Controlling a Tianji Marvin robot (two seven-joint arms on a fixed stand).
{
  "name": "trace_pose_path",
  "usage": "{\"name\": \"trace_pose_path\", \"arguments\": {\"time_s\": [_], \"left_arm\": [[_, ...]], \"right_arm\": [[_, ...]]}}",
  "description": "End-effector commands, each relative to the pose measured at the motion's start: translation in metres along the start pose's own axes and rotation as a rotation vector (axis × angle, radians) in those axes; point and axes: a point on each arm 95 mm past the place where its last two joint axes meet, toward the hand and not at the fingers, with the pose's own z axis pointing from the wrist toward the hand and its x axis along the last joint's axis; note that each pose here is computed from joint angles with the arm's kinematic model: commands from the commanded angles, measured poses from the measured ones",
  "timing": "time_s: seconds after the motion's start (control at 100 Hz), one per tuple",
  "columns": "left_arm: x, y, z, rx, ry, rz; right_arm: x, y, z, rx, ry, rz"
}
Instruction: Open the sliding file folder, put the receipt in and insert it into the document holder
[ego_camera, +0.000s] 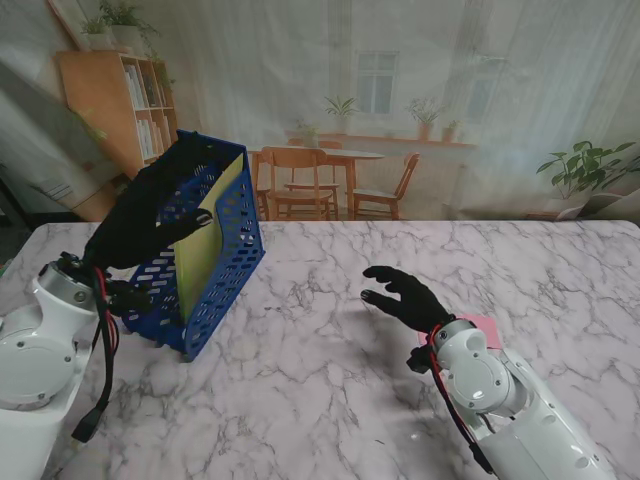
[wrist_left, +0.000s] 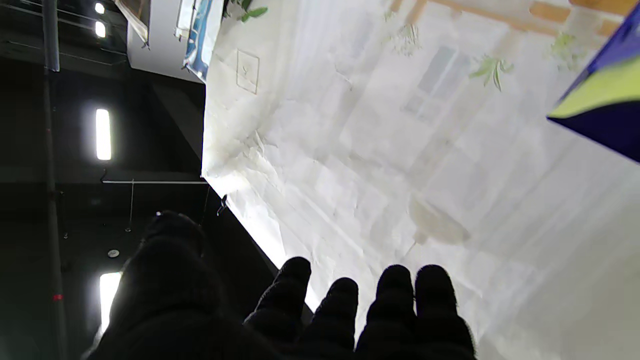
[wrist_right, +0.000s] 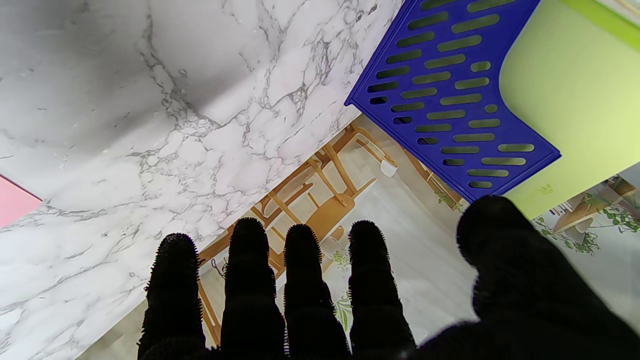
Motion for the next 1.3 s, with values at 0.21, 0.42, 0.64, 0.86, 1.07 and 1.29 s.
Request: {"name": "trace_pose_path", "arguments": {"time_s": [0.21,0.42,0.64,0.86,1.07,1.29], "left_arm": [[-0.029,0.010,-0.034,0.041,-0.105,0.003],[-0.049,0.028,-0.052,0.052,-0.190,0.007],[-0.069,0.049,-0.062,0.040,-0.288,-0.011],[-0.082,0.072,-0.066,0.018,-0.362,-0.028],[-0.093,0.090,-0.065,-0.002,-0.418,-0.042],[-0.102,0.101,-0.066,0.005,-0.464,-0.055]], "right_arm": [[-0.001,-0.003,-0.001,0.010,0.001,0.000],[-0.001,-0.004,-0.002,0.010,0.003,-0.006],[0.000,-0.005,-0.001,0.012,0.000,-0.008],[0.000,-0.005,-0.001,0.015,-0.002,-0.012],[0.000,-0.006,-0.001,0.021,-0.004,-0.012],[0.000,-0.007,0.000,0.024,-0.005,-0.015]]}}
